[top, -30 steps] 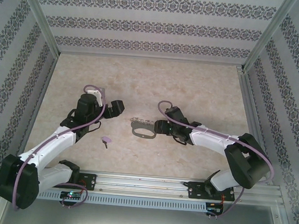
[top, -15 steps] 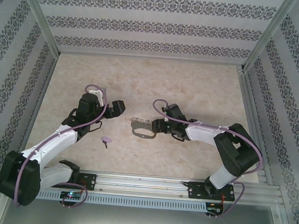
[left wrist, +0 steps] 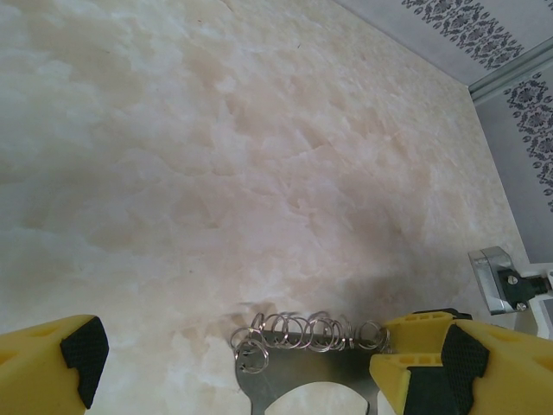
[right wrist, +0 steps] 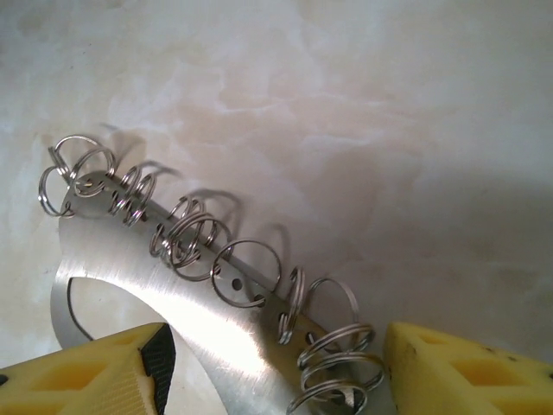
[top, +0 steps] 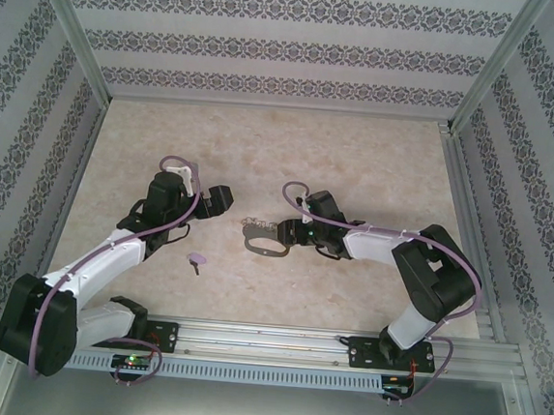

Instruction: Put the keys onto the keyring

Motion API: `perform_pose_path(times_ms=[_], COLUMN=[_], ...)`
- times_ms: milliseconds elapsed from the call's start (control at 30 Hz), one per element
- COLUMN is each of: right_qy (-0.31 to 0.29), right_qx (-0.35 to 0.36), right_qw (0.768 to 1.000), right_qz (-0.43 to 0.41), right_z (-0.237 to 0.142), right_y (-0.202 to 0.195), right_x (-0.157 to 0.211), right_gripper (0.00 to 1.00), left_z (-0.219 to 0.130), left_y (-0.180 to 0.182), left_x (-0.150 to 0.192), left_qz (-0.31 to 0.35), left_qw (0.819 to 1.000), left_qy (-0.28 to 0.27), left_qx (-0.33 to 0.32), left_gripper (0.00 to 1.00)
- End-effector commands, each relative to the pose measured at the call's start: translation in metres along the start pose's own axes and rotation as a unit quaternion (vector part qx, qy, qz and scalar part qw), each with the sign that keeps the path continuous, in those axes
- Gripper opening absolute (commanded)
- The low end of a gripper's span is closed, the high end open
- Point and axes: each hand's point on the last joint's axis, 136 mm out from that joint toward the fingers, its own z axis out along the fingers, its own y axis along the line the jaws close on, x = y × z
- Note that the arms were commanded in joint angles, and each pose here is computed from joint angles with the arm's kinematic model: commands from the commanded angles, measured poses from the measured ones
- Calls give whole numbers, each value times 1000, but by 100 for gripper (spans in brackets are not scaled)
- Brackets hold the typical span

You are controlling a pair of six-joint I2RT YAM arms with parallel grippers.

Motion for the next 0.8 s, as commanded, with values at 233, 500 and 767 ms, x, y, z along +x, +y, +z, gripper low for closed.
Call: perform_pose_path(times_ms=[233, 500, 767], right_qy=[7, 5, -2], right_qx=[-23, -26, -18], right_qw=[1000, 1000, 1000], right_qz=[-8, -3, -12], right_z=[-5, -15, -18], right_y=[5, 5, 8], right_x=[14, 28, 28], right_gripper=[62, 60, 58], left_z=[-1, 1, 1], left_y=[-16, -15, -15], left_x=[-16, -13, -13], left_qz=[2, 0, -1], left_qw=[999, 1000, 999], left_qy=[-23, -21, -22], left_qx=[22, 22, 23], left_gripper=[100, 100, 100])
